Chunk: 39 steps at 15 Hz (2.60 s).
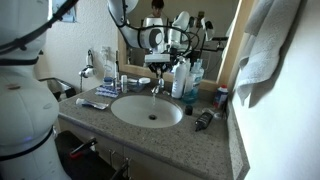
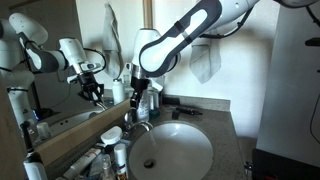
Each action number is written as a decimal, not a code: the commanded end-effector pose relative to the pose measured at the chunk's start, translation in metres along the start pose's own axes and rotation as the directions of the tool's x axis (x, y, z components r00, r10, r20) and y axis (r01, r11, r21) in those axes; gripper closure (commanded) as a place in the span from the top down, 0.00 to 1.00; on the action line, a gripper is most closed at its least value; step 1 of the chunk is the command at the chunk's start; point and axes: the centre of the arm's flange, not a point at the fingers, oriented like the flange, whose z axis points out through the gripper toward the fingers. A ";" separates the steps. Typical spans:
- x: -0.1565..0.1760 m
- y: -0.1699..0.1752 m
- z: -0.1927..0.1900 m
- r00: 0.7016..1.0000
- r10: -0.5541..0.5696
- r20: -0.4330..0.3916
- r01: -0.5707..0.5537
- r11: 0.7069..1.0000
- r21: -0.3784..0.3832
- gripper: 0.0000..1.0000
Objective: Open the faucet then close the faucet
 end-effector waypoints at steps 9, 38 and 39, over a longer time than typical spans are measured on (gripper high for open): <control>0.007 0.004 -0.013 0.999 -0.020 -0.047 0.019 0.999 -0.030 0.09; -0.018 0.007 -0.009 0.999 0.007 0.039 -0.007 1.000 0.011 0.08; -0.020 0.007 -0.008 0.999 0.009 0.042 -0.009 1.000 0.014 0.09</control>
